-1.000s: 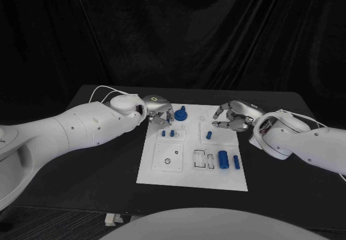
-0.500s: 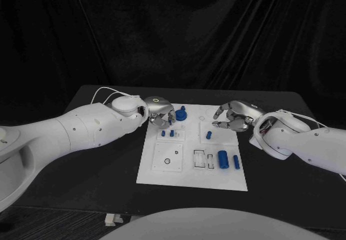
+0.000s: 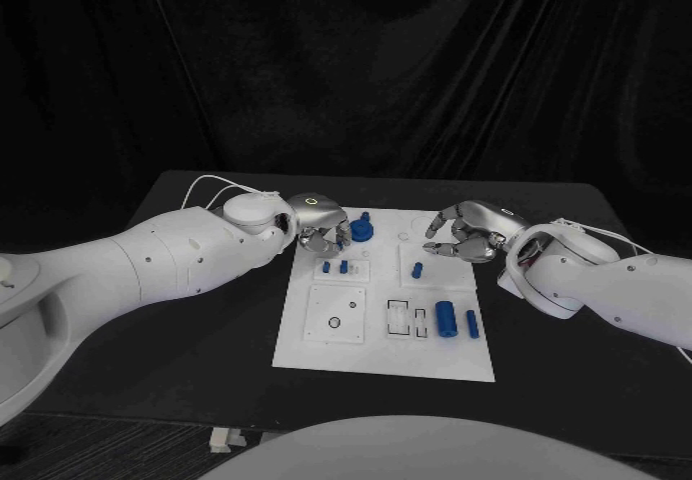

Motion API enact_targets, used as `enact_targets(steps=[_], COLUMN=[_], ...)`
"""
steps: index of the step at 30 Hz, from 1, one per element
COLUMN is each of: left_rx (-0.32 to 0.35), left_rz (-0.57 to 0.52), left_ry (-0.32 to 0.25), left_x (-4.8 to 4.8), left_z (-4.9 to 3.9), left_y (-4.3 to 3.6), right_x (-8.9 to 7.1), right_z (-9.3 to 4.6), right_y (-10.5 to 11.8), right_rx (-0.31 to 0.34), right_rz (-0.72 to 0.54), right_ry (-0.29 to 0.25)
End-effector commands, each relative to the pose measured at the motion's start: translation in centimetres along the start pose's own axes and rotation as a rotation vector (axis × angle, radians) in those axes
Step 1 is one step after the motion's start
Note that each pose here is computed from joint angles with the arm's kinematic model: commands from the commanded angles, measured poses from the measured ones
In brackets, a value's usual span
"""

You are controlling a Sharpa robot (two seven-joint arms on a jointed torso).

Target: Assemble the parts on the task board

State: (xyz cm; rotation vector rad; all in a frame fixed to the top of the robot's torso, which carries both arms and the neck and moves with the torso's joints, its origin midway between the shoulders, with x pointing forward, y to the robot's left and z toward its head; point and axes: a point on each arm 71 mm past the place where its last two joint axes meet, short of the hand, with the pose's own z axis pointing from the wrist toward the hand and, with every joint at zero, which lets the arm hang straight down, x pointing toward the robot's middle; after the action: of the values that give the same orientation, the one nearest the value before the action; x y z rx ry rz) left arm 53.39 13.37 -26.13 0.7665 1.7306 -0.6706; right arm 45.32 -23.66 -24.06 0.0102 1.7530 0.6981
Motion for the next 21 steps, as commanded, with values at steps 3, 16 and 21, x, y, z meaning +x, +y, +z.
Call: enact_targets(steps=[3,16,21], left_rx=[0.014,0.018,0.011], left_rz=[-0.004,-0.014,-0.015], left_ry=[-0.001,0.011,0.013], left_x=[0.22,0.83,0.95], left_z=[0.16,0.32,0.35], left_y=[-0.37,-0.72,-0.63], right_x=[0.07,0.09,0.10], right_z=[-0.03,0.01,0.02], right_y=[-0.13,-0.11,-0.08], right_rx=[0.011,0.011,0.010], right_rz=[0.000,-0.001,0.000], right_ry=[0.001,0.001,0.001])
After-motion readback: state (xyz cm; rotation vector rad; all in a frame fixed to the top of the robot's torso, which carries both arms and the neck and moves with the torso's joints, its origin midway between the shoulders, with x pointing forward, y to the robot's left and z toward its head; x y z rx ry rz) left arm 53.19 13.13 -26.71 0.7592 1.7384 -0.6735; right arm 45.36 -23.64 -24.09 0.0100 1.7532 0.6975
